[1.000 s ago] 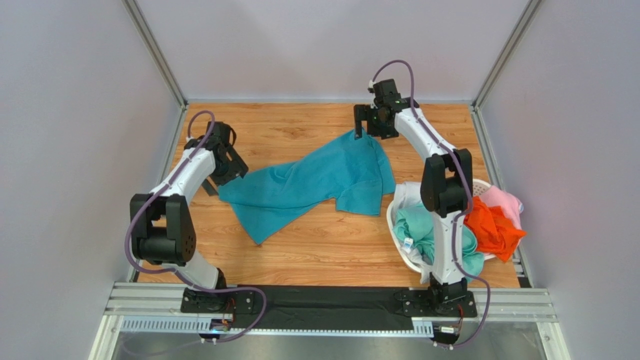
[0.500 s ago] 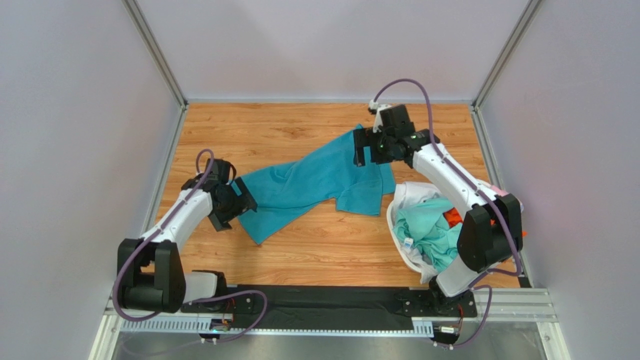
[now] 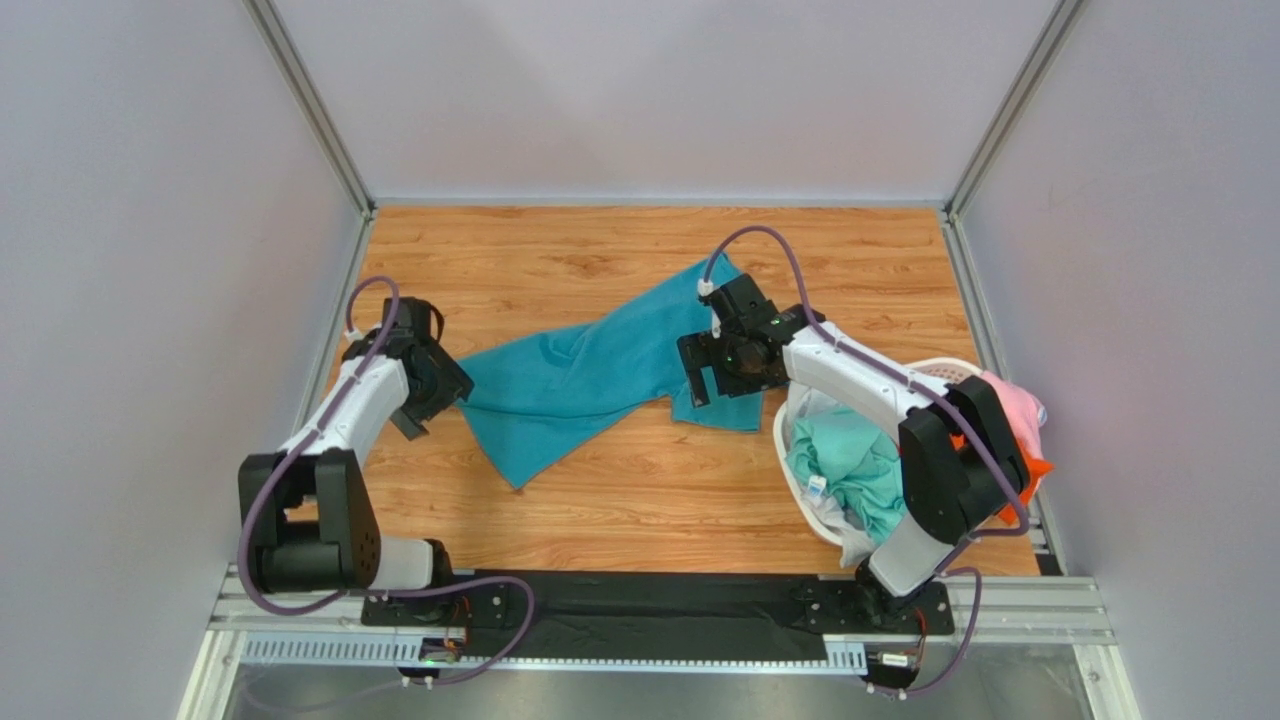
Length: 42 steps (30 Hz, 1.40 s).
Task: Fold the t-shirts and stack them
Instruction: Flatten the tshirt out
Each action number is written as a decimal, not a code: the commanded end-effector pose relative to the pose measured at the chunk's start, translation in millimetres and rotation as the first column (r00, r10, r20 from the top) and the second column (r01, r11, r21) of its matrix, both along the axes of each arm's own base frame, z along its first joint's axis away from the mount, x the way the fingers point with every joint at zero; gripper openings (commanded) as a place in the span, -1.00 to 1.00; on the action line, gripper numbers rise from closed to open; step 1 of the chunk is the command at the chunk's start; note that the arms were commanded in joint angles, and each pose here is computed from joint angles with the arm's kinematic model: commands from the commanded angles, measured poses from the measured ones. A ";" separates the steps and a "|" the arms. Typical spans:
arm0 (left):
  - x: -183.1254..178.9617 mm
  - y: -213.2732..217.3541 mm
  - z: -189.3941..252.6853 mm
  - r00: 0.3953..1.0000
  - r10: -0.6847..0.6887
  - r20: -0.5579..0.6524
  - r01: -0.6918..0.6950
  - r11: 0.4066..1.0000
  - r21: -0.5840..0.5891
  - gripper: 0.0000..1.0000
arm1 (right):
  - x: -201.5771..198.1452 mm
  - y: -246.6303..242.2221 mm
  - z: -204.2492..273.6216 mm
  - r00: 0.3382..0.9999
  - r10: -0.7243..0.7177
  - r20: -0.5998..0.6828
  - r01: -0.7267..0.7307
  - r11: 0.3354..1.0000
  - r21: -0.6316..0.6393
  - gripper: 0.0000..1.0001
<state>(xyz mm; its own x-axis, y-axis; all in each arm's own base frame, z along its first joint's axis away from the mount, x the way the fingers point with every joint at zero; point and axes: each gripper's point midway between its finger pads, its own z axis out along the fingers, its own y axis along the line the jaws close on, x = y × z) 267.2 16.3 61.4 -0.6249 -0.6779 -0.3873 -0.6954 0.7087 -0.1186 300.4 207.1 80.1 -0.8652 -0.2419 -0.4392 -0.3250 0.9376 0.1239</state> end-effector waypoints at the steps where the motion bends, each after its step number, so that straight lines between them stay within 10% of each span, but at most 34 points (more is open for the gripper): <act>1: 34.4 19.8 4.5 0.997 0.052 0.064 -0.054 0.998 0.026 0.52 | 5.2 -0.2 6.1 0.998 -0.054 0.034 0.053 0.998 0.023 0.97; 22: 74.5 24.1 -45.1 0.995 0.083 -0.051 -0.085 0.996 -0.035 -0.39 | -10.1 -10.1 1.8 0.995 -0.091 0.032 0.090 0.995 0.034 0.97; 42: 36.9 25.5 -33.8 0.991 0.084 -0.100 -0.085 0.996 -0.008 -0.41 | -14.5 -13.3 -3.7 0.993 -0.120 0.013 0.119 0.993 0.021 0.97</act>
<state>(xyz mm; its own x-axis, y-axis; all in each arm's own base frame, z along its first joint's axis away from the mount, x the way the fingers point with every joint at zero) 311.5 40.6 25.8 -0.6024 -0.7286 -0.3261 -0.7573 0.6508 -0.0550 283.3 193.3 68.5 -0.8938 -0.1515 -0.4220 -0.2259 0.9652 0.1319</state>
